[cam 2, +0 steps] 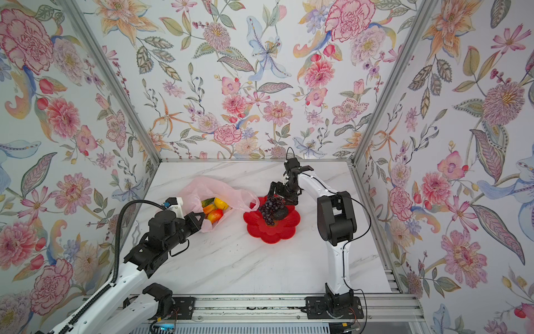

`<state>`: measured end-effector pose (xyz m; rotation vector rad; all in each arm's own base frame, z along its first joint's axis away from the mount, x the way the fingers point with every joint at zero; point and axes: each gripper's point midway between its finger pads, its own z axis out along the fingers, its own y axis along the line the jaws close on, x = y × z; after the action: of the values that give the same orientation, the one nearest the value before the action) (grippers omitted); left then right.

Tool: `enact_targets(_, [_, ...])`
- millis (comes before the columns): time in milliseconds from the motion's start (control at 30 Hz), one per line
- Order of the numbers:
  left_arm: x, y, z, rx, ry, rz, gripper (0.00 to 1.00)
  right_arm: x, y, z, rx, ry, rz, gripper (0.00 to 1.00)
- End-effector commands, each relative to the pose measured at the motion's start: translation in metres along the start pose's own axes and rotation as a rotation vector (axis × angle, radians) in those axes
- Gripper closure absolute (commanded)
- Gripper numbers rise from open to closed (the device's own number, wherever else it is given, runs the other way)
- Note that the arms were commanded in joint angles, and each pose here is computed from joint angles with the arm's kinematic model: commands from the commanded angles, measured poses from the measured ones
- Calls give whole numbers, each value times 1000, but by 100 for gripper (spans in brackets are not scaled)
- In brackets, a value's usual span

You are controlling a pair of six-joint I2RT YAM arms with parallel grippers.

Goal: Place the fruits into the plastic bag
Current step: Pick up the fruit from the plate.

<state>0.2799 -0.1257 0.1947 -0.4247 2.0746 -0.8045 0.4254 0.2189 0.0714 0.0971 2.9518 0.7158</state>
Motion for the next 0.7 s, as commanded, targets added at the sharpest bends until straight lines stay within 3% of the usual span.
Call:
enact_targets(0, [1,6,1,-18,1,-15,100,5,9,10,4,28,-33,2])
enact_targets(300, [2,8,2,-18,2,-21,100,4,11,33,25,52,-47,11])
enact_targets(533, [3,11,-1,-23,-6,-27,100,0,14,33,17,46,-49,34])
enact_targets(667, [3,11,-1,-21,-7,-31,100,-3,19,27,5,31,-56,42])
